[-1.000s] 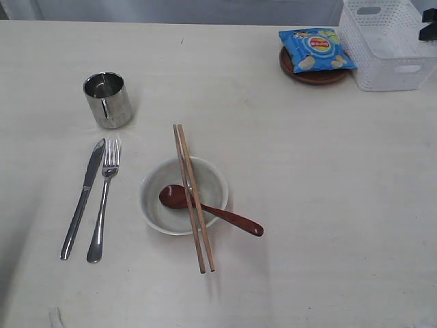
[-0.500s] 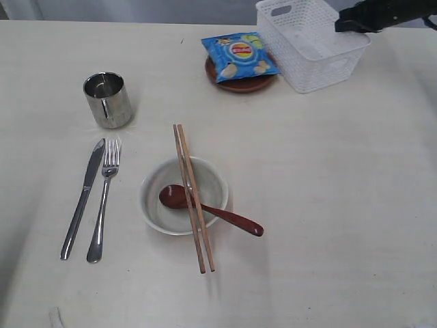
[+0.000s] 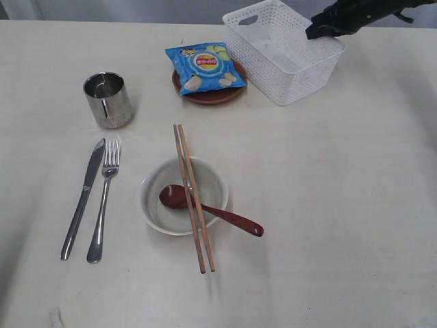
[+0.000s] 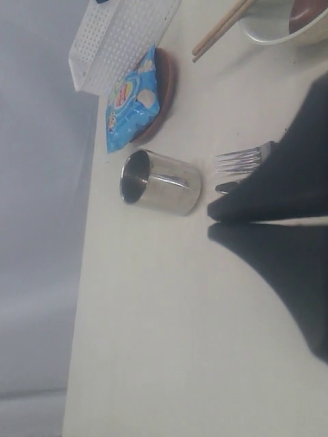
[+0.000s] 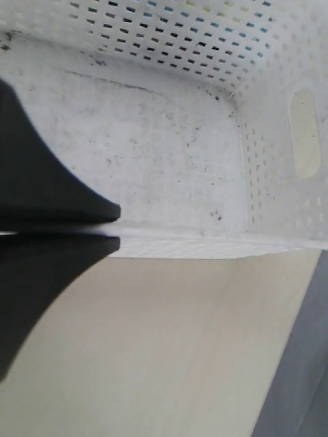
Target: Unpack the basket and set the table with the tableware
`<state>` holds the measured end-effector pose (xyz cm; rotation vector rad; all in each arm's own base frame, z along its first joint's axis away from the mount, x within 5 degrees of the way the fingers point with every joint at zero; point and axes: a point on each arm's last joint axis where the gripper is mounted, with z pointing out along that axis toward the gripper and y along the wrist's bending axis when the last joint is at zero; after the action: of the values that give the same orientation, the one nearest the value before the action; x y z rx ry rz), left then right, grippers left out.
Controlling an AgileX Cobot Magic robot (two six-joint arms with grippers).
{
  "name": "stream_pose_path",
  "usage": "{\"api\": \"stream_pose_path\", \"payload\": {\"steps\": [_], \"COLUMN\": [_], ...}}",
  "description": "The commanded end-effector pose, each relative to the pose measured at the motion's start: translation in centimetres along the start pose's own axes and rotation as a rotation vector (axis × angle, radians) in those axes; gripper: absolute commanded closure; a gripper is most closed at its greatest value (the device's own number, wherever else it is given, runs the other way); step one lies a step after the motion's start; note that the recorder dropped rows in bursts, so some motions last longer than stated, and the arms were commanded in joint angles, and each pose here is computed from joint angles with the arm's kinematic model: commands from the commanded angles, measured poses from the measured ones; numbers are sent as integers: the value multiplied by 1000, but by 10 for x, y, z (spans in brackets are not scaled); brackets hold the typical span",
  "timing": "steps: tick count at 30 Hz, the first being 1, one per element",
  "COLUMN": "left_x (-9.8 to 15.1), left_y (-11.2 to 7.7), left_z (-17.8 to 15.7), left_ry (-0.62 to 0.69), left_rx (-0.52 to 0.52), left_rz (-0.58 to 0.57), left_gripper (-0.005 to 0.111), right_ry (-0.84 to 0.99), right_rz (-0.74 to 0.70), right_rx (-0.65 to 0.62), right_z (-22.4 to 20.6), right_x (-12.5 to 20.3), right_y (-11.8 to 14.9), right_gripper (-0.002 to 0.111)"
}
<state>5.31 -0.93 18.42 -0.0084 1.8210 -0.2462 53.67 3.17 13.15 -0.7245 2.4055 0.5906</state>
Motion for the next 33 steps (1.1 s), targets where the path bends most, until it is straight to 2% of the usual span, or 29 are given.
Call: {"api": "stream_pose_path", "payload": {"steps": [1,6,12,16,19,21,28,30,33], "left_x": [0,0,0,0,0,0,0,0,0], "left_y": [0,0,0,0,0,0,0,0,0], "left_z": [0,0,0,0,0,0,0,0,0], "left_ry": [-12,-12,-12,-12,-12,-12,-12,-12,-12], "left_rx": [2,2,2,2,2,2,2,2,2], "left_rz": [-3,-4,-4,-4,-4,-4,-4,-4,-4], "left_gripper": [107,107,107,107,107,107,107,107,107], "right_ry": [235,179,254,335,350,353,302,277,235], "right_rz": [17,102,198,303,406,451,512,539,487], "right_rx": [41,119,77,193,309,344,376,389,390], "right_z": [-2,-42,-43,-44,-52,-61,-83,-82,-61], "right_x": [26,4,7,16,21,22,32,42,48], "right_y": [-5,-2,13,17,15,19,45,60,84], "right_gripper": [109,109,109,109,109,109,109,109,109]}}
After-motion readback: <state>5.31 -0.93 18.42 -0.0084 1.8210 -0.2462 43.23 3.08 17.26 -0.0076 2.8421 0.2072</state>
